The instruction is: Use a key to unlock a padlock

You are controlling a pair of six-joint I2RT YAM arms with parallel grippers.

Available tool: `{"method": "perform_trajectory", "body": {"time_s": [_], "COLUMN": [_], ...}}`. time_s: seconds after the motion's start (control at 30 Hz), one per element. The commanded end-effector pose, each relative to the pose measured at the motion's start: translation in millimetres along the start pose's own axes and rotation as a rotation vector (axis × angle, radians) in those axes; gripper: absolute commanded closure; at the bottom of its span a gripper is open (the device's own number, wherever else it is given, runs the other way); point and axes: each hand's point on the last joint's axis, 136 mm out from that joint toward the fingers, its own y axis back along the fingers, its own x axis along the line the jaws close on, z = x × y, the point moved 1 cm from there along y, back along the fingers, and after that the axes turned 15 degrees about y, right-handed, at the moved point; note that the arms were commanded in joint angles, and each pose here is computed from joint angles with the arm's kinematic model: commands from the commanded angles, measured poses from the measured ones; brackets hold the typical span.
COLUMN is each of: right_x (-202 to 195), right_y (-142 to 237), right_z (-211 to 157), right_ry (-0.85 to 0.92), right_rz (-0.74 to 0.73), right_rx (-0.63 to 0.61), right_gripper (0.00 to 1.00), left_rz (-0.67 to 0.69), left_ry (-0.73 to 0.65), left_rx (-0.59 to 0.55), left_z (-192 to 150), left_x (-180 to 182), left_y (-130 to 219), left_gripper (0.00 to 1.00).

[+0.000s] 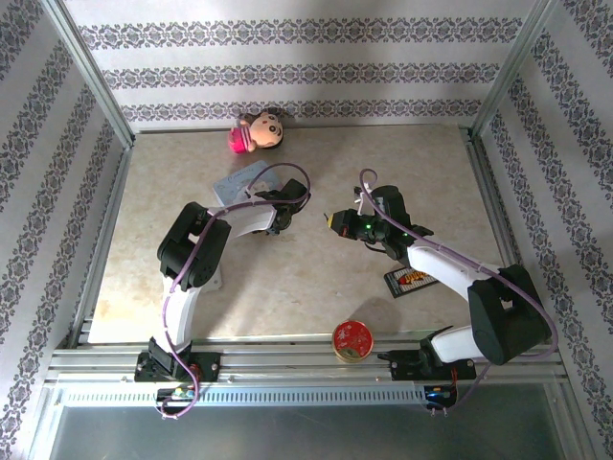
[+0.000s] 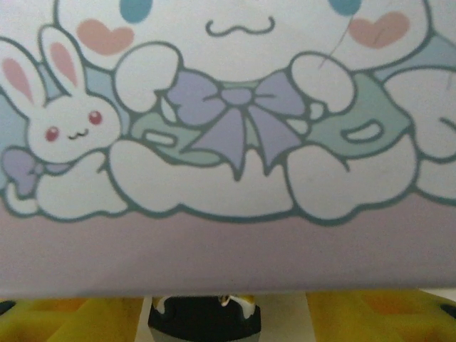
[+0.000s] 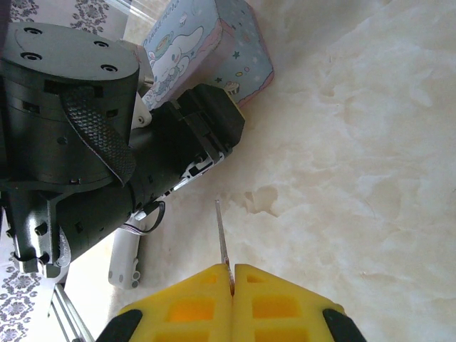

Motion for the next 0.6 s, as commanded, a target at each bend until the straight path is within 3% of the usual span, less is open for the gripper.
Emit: {"method": "perform_trajectory", "body": {"time_s": [0.0,0.37,0.57], "right_x": [-1,-8,-12], "right_y": [4,-1,-7], "right_z": [0,-6,-17], "right_ry": [0.003,0.000,0.004], "right_rz": [-0.003,-0.019,-0.020], "right_rx": [-0.012,0.005,0.027], "right_gripper": [1.00,1.00,1.00], "left_rz": [0.004,-0.035,-0.036], "left_ry": [-0.006,-0.037,-0.003], "left_rx": [-0.002,0.040,0.135], "left_z": [2,-1,-7], "left_x": [4,-4,-2], "left_y": [-12,-8,8], "left_gripper": [0.44,0.71,0.77]}}
